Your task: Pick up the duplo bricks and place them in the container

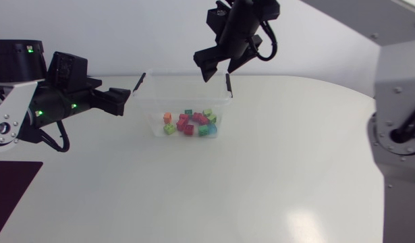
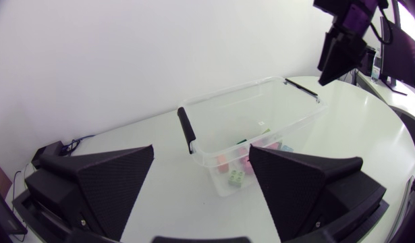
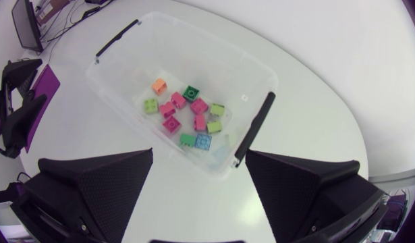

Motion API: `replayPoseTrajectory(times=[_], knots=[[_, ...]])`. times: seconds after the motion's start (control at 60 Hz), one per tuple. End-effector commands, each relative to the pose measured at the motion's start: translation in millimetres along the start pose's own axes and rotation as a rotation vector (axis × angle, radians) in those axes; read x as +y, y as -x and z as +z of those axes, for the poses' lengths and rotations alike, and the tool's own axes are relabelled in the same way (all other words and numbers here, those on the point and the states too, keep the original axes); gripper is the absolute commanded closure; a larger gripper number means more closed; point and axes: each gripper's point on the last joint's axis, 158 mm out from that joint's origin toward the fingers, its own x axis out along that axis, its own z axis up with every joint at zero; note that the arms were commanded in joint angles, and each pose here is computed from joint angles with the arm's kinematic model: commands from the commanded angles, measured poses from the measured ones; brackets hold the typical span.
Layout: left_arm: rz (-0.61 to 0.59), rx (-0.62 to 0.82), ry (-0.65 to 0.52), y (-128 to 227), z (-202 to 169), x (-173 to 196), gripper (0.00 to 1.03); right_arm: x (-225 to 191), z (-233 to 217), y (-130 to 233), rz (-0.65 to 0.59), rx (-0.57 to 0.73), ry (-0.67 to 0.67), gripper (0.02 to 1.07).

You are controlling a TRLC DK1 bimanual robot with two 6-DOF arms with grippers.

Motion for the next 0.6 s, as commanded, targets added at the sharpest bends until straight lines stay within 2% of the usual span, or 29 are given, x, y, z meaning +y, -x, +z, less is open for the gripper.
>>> replayPoseTrajectory(times=[0.0, 0.183, 0.583], knots=[[0.025, -0.018, 0.017, 9.2, 9.0, 2.6, 0.05, -14.1, -23.0, 20.9, -0.019, 0.032, -0.064, 0.07], [0.077, -0.044, 0.036, 40.2, 7.7, 4.5, 0.05, -37.0, -65.2, 60.4, -0.118, 0.0, -0.081, 0.07], [0.187, -0.066, 0.029, 84.8, -18.8, 22.0, 0.05, -78.2, -151.4, 89.1, -0.242, -0.105, -0.16, 0.07]])
